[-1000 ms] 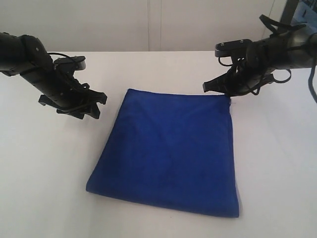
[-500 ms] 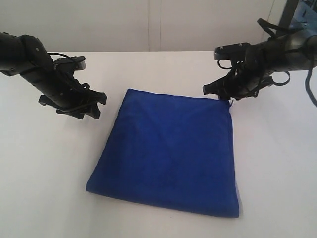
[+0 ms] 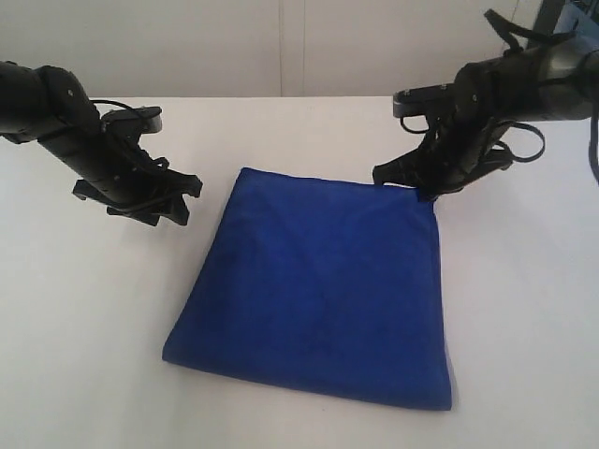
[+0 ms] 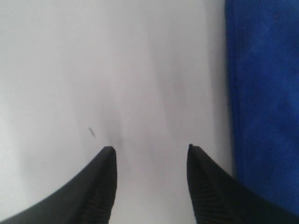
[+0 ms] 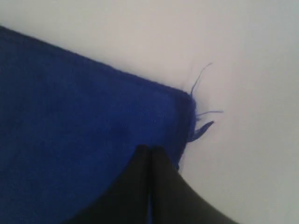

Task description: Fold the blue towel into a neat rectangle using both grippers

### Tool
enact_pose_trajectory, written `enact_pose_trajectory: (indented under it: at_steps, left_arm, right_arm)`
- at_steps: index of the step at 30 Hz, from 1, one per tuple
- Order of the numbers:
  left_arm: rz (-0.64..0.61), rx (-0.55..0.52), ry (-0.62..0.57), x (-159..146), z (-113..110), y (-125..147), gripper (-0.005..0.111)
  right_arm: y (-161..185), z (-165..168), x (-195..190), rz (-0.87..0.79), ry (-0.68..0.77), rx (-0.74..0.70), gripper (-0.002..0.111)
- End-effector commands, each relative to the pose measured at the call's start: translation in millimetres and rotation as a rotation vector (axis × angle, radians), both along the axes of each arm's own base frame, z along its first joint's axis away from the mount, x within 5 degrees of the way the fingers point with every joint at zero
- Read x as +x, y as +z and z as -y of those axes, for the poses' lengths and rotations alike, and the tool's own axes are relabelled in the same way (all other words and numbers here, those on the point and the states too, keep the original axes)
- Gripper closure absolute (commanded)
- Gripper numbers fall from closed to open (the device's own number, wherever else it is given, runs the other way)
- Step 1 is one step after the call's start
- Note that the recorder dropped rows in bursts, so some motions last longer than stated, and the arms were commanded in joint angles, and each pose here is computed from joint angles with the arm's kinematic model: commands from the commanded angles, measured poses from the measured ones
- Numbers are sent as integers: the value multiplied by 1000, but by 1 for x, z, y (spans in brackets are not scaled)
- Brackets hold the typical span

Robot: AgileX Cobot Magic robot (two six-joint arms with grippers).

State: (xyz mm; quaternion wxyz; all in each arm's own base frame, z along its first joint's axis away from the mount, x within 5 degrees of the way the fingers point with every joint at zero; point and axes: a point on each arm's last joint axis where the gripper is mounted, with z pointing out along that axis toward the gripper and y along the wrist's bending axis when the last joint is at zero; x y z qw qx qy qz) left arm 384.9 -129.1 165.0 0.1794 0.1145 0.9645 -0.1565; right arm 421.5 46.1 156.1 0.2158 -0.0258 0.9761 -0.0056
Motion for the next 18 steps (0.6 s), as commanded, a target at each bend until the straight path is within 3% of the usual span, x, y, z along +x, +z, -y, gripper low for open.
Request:
enact_pose_trajectory:
  at_steps: [1, 11, 18]
  left_arm:
    - [-15, -8, -7, -2, 2, 1, 55]
    - [-25, -8, -11, -3, 2, 1, 55]
    - [91, -28, -44, -4, 3, 29, 56]
  right_arm:
    - [-25, -3, -5, -111, 55, -34, 108]
    - [-36, 0, -9, -191, 67, -78, 108]
    - [0, 0, -7, -72, 61, -61, 108]
